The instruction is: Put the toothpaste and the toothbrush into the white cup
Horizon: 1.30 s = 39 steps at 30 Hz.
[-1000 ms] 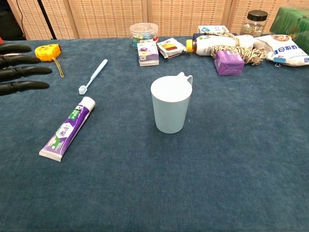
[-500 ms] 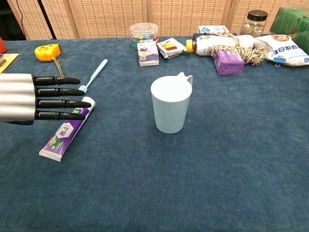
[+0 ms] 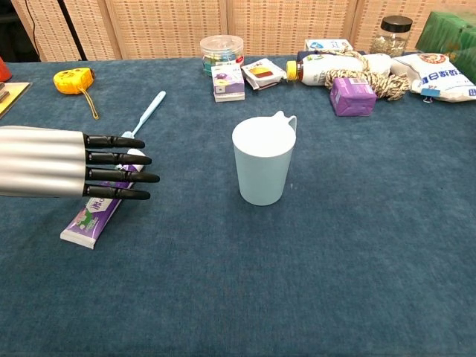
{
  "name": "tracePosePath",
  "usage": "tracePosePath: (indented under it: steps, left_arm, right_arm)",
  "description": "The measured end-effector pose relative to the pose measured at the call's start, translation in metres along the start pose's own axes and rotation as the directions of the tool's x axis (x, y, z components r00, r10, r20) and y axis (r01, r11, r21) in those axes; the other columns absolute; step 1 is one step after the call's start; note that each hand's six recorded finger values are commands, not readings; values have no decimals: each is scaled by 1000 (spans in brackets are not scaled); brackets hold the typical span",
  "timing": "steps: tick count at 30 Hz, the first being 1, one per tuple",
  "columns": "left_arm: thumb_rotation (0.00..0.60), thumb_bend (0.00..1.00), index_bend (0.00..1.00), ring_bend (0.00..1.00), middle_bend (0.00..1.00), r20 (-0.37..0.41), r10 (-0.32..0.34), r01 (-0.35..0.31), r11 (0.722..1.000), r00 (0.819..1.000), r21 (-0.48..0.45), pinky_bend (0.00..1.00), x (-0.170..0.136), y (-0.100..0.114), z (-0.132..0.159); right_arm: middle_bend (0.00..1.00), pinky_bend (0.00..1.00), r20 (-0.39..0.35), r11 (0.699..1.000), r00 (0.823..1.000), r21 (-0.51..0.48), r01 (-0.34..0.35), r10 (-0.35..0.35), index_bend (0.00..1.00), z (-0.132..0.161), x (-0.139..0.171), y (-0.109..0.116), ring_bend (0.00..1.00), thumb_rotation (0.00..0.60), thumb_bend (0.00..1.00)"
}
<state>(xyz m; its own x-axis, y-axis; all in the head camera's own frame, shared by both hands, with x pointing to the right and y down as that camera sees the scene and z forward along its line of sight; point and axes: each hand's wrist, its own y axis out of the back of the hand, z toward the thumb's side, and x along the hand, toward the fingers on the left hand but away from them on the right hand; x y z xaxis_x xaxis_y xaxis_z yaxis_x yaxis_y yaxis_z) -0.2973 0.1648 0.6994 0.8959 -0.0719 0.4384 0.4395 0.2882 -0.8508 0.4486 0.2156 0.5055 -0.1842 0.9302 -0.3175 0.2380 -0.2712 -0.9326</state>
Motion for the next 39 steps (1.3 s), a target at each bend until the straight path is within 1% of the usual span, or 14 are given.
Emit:
tracePosePath:
  steps: [4,6,8,10,13,16,18,23,26,28,32,35,38,39]
  left_arm:
    - [600,278,0,0,0,24,2,-2,1000,1000,10,143,10,1,5]
    - [600,281,25,0,0,32,3,-3,1000,999,11,174,15,2,8]
    - [600,284,128,20,17,41,0,-1,1000,999,17,231,18,1,11]
    - [600,300,299,119,130,46,3,-4,1000,999,19,325,21,2,14]
    - [600,363,455,238,303,53,20,-21,1000,998,14,400,22,5,17]
    - [600,415,558,302,394,57,42,-43,999,997,11,447,22,9,18]
    - [600,428,580,319,411,55,49,-50,999,997,12,462,22,9,18]
    - [600,429,594,332,424,25,55,-56,998,998,8,473,18,9,15]
    - [600,430,609,345,436,-24,79,-79,997,997,-2,473,14,14,7]
    - [600,430,616,353,443,-69,101,-102,995,992,-14,475,10,18,0]
    - [600,429,620,356,447,-166,153,-162,986,974,-43,488,-2,29,-16]
    - [600,429,620,356,447,-243,193,-215,974,951,-66,490,-12,37,-28]
    - [600,429,620,356,447,-326,241,-284,954,914,-91,490,-22,48,-42]
    - [600,429,620,356,447,-363,262,-318,943,894,-102,490,-26,53,-47]
  right_arm:
    - [0,0,3,1000,1000,-7,-1,1,0,-1,0,1,0,600,0]
    - [0,0,7,1000,1000,-8,0,0,0,-2,-1,1,0,600,0]
    - [0,0,9,1000,1000,-13,-1,1,0,-4,-2,1,0,600,0]
    - [0,0,10,1000,1000,-16,-1,1,0,-4,-2,2,0,600,0]
    - [0,0,11,1000,1000,-19,2,-2,0,-5,-3,3,0,600,0]
    - [0,0,8,1000,1000,-21,2,-2,0,-4,-2,3,0,600,0]
    - [0,0,7,1000,1000,-21,0,0,0,-4,-2,3,0,600,0]
    - [0,0,3,1000,1000,-22,-4,4,0,-3,-1,2,0,600,0]
    - [0,0,1,1000,1000,-23,-7,7,0,-2,-1,2,0,600,0]
    - [0,0,-1,1000,1000,-26,-10,10,0,-2,-1,1,0,600,0]
    - [0,0,-4,1000,1000,-27,-13,13,0,-1,0,1,0,600,0]
    - [0,0,-6,999,1000,-28,-17,17,0,0,0,0,0,600,0]
    - [0,0,-8,999,1000,-27,-21,21,0,1,0,0,0,600,0]
    - [0,0,-9,999,1000,-26,-22,22,0,1,0,-1,0,600,0]
